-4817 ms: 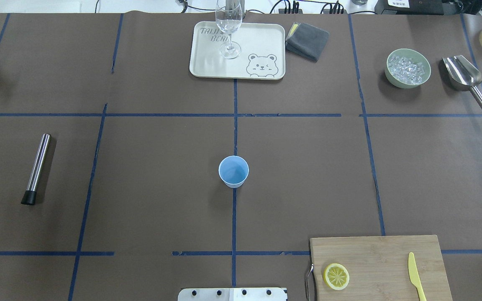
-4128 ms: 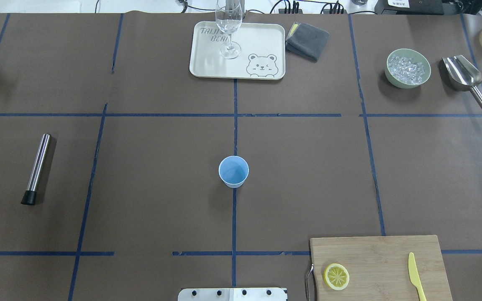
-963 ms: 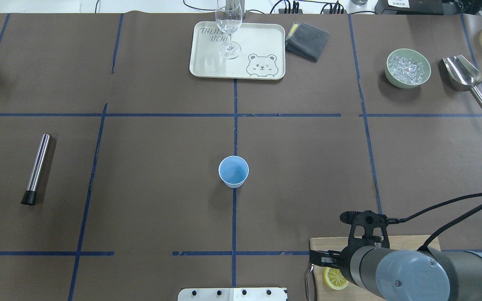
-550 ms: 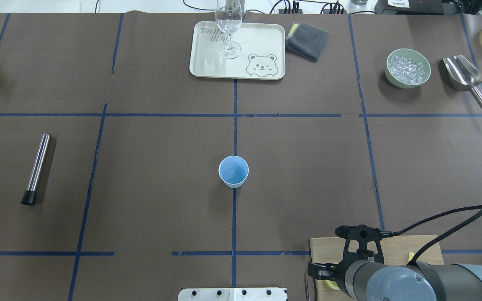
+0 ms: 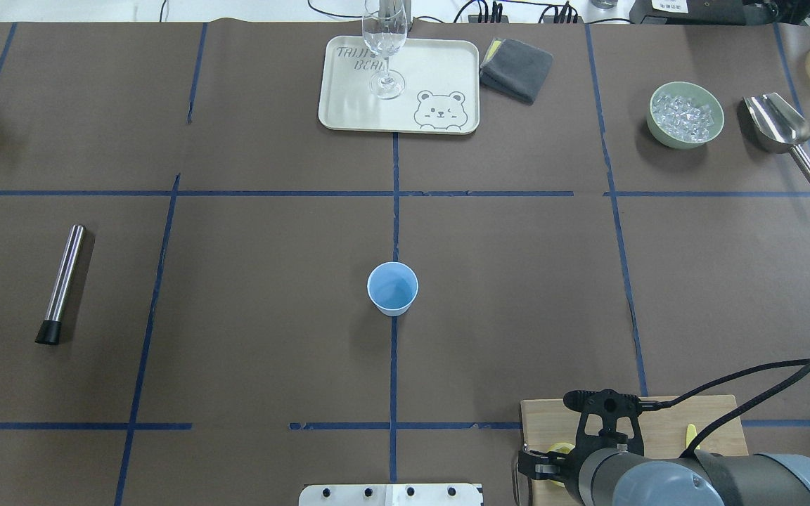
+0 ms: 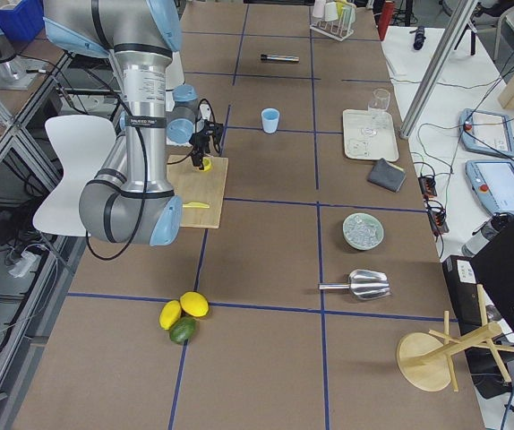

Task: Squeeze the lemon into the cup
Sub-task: 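Grasp a lemon slice with the right gripper and lift it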

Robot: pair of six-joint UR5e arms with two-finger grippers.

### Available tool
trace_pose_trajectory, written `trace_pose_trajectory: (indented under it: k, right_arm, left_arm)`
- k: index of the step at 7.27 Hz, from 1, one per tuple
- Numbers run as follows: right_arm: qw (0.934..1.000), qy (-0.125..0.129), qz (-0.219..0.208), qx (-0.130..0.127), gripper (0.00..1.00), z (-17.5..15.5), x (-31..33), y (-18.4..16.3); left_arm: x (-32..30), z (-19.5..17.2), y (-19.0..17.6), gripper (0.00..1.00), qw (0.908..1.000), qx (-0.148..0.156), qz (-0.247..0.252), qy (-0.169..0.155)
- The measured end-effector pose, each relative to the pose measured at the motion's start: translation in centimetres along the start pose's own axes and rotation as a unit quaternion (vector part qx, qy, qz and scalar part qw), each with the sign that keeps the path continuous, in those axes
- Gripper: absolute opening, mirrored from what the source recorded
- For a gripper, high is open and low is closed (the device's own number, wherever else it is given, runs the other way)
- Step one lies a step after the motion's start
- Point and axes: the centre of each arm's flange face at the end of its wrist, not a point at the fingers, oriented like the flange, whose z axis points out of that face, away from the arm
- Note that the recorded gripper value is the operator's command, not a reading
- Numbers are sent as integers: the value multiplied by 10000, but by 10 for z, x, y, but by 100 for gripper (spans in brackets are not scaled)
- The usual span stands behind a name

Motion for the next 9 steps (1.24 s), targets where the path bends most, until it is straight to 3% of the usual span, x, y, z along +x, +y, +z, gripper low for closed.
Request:
trace_pose_trajectory:
  k: [6, 9]
  right_arm:
    - [9999, 89, -37, -35, 100, 8, 4, 8]
    - [10000, 83, -34, -38, 62, 8, 3, 8]
  left_arm:
    - [4, -4, -1, 100, 10000, 38, 42, -12]
    - [6, -6, -2, 100, 10000, 53, 60, -23]
